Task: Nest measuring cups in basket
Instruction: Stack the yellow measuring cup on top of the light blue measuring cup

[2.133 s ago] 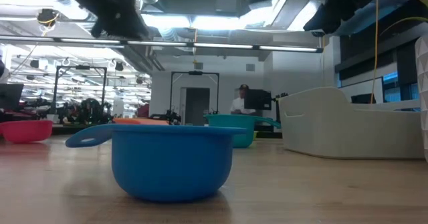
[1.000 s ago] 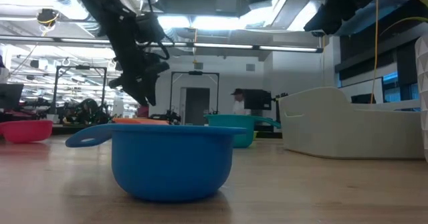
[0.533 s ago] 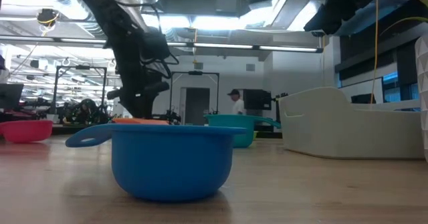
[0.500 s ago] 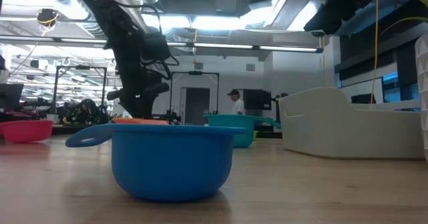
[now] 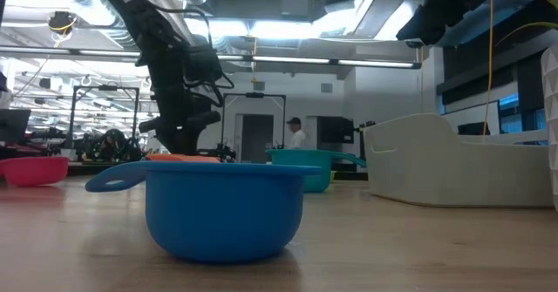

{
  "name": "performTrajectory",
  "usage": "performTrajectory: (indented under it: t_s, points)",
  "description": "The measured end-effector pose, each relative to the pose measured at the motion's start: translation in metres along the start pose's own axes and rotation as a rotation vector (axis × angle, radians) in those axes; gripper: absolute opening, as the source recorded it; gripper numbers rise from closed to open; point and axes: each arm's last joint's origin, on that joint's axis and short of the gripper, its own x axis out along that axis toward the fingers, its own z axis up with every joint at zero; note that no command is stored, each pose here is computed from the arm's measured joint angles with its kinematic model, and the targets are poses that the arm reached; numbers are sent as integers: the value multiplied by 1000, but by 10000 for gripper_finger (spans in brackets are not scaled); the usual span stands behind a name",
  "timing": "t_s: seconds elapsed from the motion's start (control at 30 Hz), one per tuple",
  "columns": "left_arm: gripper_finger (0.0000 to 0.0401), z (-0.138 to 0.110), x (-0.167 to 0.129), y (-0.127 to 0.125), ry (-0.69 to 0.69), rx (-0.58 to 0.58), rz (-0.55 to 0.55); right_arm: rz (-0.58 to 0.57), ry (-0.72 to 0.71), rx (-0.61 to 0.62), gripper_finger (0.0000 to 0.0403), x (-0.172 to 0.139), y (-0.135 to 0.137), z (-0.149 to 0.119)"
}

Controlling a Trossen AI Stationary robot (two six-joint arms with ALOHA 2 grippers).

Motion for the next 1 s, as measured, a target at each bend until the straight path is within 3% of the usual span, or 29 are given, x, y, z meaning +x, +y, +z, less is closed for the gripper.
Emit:
performTrajectory:
  t_s: [0.37, 0.67, 1.0]
  points:
    - [11, 0, 0, 0, -6, 0, 6, -1, 0, 0, 65, 0, 0, 0]
    - [6, 2, -3, 0, -26, 8, -6, -1, 0, 0, 65, 0, 0, 0]
    - [3, 2, -26, -9, -91, 35, -66, -2, 0, -6, 65, 0, 0, 0]
